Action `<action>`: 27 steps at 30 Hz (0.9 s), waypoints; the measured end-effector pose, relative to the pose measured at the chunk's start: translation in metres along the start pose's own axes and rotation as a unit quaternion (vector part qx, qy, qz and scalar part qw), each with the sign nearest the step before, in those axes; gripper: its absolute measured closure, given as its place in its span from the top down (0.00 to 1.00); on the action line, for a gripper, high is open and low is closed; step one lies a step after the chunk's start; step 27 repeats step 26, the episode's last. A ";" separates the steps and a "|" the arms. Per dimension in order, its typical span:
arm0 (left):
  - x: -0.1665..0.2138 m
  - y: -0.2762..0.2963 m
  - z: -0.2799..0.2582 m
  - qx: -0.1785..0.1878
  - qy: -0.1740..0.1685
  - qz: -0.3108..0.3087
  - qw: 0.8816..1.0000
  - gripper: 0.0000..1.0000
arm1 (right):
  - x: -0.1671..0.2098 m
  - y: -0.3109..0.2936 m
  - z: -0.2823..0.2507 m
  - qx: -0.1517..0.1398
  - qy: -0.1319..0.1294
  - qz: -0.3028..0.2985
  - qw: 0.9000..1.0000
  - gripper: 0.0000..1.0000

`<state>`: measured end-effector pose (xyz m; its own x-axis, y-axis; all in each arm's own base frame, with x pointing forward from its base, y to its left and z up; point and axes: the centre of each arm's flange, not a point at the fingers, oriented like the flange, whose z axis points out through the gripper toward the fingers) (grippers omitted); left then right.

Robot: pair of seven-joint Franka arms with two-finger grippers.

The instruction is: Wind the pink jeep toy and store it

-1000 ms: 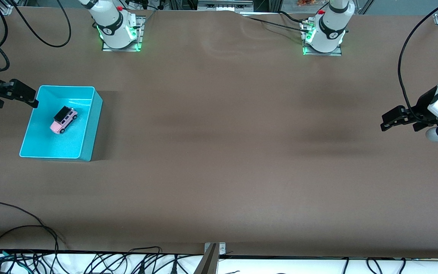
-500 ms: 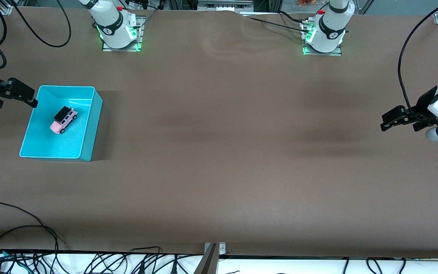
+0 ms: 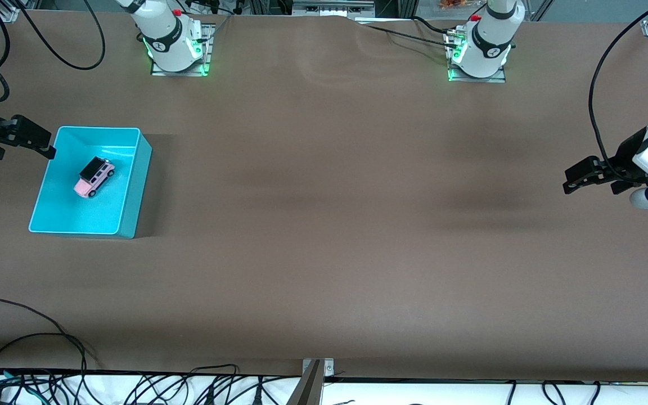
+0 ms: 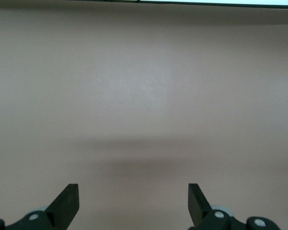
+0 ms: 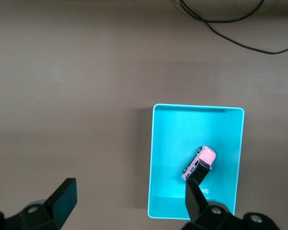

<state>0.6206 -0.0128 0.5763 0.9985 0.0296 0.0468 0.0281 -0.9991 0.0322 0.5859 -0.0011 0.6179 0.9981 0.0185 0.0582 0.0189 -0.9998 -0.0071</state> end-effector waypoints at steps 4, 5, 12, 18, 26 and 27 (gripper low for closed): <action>0.000 0.000 0.000 0.000 0.000 0.000 1.000 1.00 | 0.000 0.000 0.000 0.000 0.000 0.000 1.000 1.00; 0.000 0.000 0.000 0.000 0.000 0.000 1.000 1.00 | 0.000 0.000 0.000 0.000 0.000 0.000 1.000 1.00; 0.000 0.000 0.000 0.000 0.000 0.000 1.000 1.00 | 0.000 0.004 0.000 0.000 -0.001 0.003 1.000 1.00; 0.000 0.000 0.000 0.000 0.000 0.000 1.000 1.00 | 0.000 0.007 0.000 -0.001 -0.001 0.006 1.000 1.00; 0.000 0.000 0.000 0.000 0.000 0.000 1.000 1.00 | 0.000 0.007 0.000 -0.001 -0.001 0.006 1.000 1.00; 0.000 0.000 0.000 0.000 0.000 0.000 1.000 1.00 | 0.000 0.007 0.000 -0.001 -0.001 0.006 1.000 1.00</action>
